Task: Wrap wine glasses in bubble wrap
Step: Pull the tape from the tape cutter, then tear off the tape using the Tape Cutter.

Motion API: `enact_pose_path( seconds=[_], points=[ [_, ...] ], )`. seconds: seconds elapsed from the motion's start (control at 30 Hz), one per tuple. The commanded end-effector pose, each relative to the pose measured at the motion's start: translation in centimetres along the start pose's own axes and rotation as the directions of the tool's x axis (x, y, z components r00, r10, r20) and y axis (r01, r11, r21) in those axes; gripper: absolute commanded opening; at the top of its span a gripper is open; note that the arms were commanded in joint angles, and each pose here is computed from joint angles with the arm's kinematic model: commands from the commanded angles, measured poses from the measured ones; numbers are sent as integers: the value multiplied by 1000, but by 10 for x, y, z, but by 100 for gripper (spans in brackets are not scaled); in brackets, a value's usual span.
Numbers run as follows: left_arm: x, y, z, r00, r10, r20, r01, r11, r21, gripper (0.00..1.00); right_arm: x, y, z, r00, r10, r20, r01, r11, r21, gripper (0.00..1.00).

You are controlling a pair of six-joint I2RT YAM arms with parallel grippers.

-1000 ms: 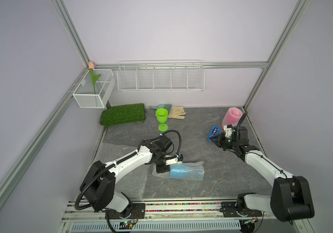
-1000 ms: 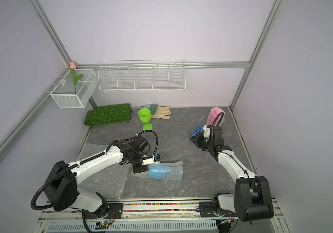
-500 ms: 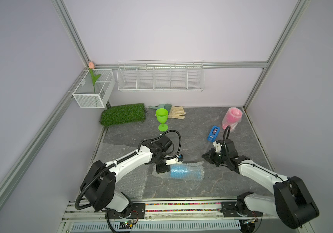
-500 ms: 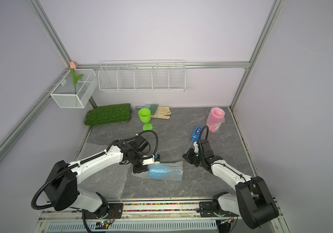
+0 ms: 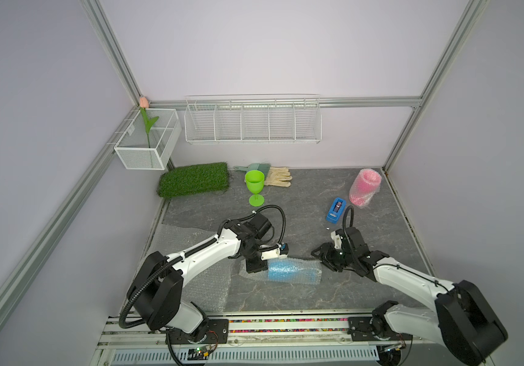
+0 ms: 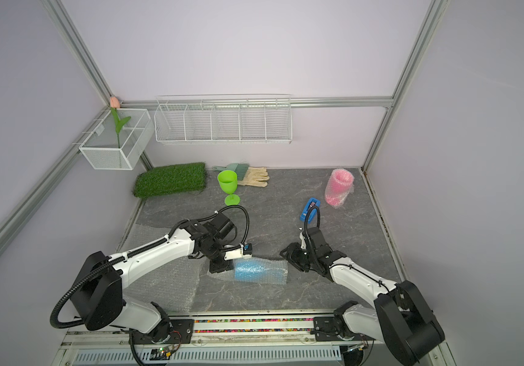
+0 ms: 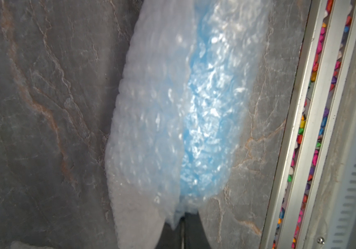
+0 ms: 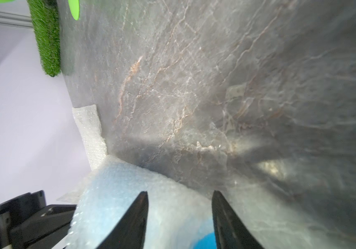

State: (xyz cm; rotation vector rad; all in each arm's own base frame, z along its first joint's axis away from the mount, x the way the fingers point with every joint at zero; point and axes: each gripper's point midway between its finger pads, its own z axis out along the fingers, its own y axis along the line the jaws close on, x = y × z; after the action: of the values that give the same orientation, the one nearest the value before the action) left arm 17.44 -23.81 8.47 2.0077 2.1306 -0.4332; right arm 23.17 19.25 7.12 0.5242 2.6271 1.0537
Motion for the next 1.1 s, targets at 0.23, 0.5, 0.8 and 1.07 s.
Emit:
enact_pose_path(
  seconds=[0.23,0.5,0.8,1.07],
  points=[
    [-2,-5,0,1000,29,-3,-29,999,33,0,-35,27,-48,995,-77,64,74,996,43,61],
    [-3,-5,0,1000,28,-4,-28,999,41,0,-114,20,-51,976,-87,199,91,996,-12,55],
    [-3,-6,0,999,35,-1,-35,998,44,0,-180,1,-10,964,-25,266,56,992,-111,52],
    [0,-5,2,999,32,-18,-31,998,47,0,-207,-12,13,961,43,273,-1,988,-151,51]
  ],
)
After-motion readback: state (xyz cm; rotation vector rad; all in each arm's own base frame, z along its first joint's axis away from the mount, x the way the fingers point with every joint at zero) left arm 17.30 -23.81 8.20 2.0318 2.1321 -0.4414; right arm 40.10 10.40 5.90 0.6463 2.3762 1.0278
